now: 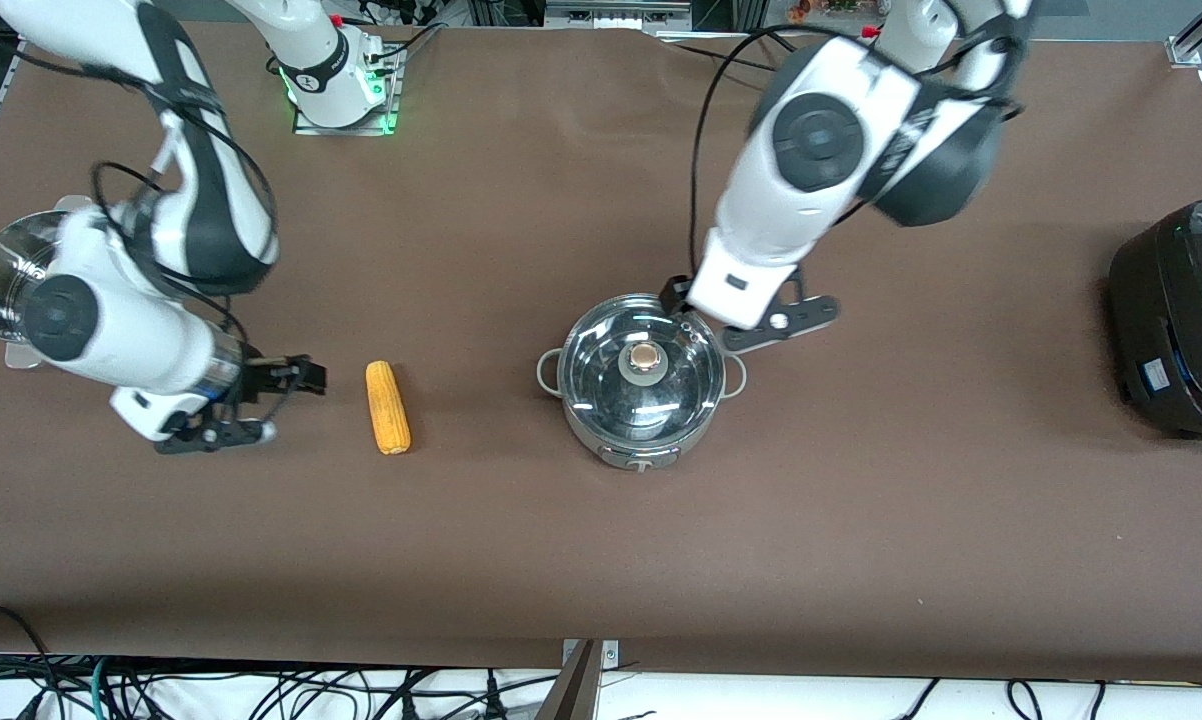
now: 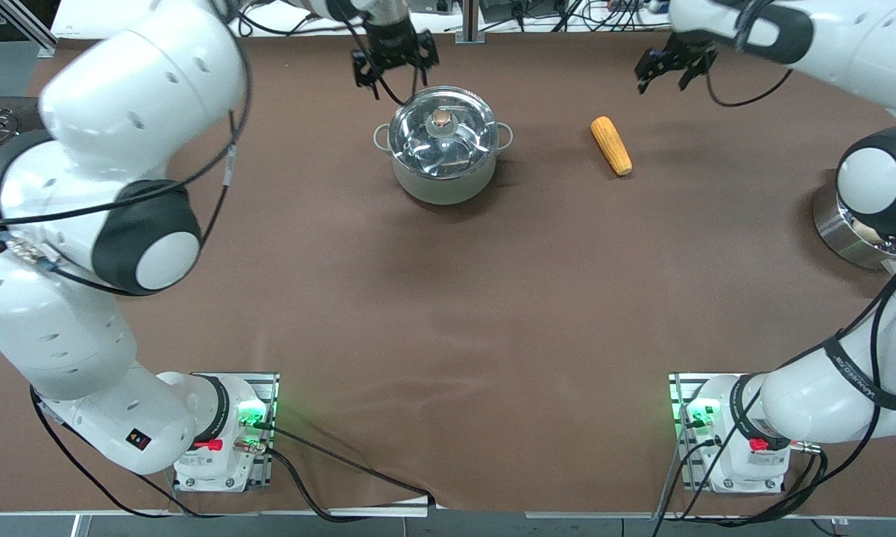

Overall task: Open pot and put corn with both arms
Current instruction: 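Reach the left gripper to the lid knob while the right gripper reaches the corn, then grasp the lid knob with the left gripper while the right gripper grasps the corn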

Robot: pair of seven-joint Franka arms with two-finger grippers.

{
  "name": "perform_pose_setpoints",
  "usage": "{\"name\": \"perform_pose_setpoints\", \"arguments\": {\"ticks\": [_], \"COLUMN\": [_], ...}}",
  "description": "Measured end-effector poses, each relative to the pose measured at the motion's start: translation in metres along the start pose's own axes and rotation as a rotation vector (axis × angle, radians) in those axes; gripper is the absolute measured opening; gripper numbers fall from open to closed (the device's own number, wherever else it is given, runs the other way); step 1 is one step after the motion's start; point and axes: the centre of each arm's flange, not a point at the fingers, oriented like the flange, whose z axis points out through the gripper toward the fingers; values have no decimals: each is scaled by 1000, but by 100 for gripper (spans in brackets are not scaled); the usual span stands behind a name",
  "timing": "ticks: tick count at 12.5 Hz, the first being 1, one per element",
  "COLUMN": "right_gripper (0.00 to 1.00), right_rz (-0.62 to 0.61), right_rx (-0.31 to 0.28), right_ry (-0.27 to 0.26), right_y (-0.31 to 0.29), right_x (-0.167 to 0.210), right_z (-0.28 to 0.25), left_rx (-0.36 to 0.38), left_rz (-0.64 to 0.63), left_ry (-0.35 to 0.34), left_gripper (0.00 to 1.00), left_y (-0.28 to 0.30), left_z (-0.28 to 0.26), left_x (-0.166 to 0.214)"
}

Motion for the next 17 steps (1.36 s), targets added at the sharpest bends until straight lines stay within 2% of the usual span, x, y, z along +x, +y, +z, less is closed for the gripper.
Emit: {"name": "perform_pose_setpoints", "arguments": {"ticks": [2,5,7,9,14,17], "right_gripper": [100,100,100,100,100,100], "right_rz": [-63,-120,-161,-201,-211,-211], "right_rx": [-27,-35,-41,-46,-45,-44], "right_ry": [28,71,97,101,131,127], "right_y": [-28,-57,-52,-43,-40,-39], "right_x": [-4,-15,-22,-26,-33,-35], "right_z": [42,68,90,105,127,138], "left_rx": [10,-2,-2,-5,-10,-7], "left_rz": [60,119,174,198,201,230], "left_ry": [31,48,53,65,76,76], "left_gripper": [100,100,100,100,96,93], "left_y": [35,58,60,58,61,62], "left_z": [41,77,80,78,99,105], "left_x": [-17,-23,-20,-13,-5,-3]}}
